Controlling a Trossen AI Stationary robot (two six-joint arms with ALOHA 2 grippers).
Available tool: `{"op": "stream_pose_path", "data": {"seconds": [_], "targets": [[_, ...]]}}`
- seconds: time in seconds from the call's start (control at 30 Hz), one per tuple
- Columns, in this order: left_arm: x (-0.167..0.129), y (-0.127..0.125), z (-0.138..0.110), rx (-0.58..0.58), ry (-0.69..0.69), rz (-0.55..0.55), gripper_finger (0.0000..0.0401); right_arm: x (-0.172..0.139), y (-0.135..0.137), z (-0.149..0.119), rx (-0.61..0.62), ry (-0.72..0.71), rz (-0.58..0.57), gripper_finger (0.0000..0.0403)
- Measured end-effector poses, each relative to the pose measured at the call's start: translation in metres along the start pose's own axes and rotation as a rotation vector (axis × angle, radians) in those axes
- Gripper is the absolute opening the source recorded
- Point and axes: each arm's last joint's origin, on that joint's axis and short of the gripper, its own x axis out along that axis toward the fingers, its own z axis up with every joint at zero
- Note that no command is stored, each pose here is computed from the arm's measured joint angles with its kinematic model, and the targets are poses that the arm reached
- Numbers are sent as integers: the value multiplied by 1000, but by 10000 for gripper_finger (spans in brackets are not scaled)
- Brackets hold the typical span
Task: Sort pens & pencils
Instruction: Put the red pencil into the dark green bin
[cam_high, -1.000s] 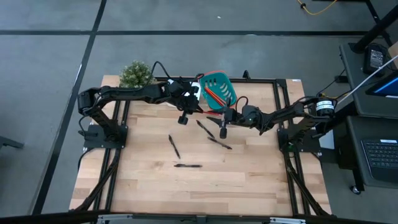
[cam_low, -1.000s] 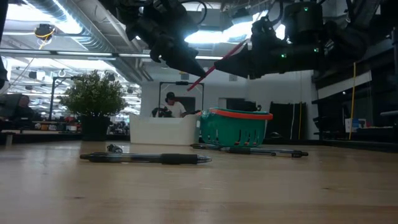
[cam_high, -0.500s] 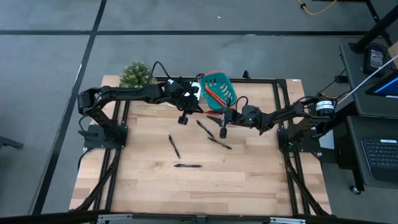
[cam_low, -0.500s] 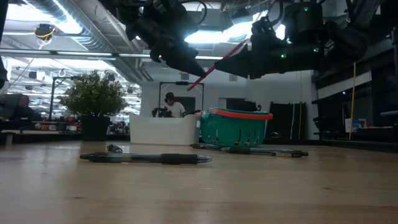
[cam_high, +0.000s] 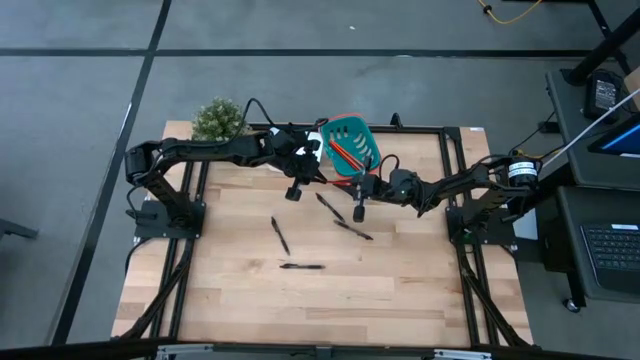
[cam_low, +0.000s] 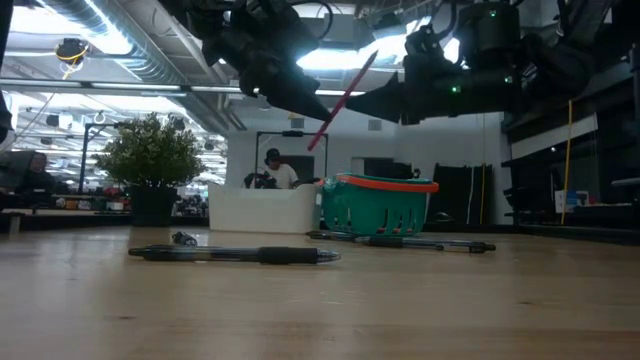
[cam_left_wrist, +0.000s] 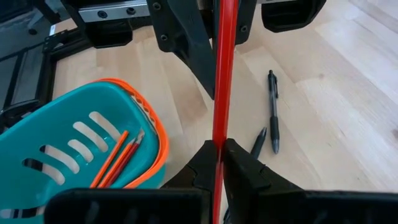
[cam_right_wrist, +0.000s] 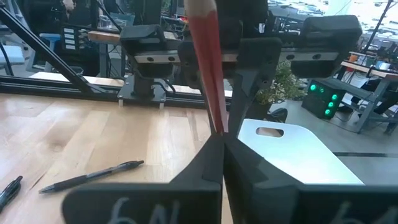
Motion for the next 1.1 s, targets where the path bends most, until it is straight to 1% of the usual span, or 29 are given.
{"op": "stream_pose_path", "data": {"seconds": [0.17,0.27,0.5,0.67,0.8,0.93,1.1], "targets": [[0,0,0,1,-1,0,15,0,0,2,6,-18,-1,5],[0,0,0,1,0,0,15,0,0,2,7,-22,15,14],[0,0,0,1,0,0,15,0,1,2,23,-24,49,66],[0,0,0,0,1,0,15,0,1,2,33,-24,53,104],[0,0,0,0,1,0,15,0,1,2,34,-24,53,126],[0,0,0,1,1,0,15,0,2,1,57,-17,54,135],[0,0,0,1,1,0,15,0,1,3,50,-34,51,133]]}}
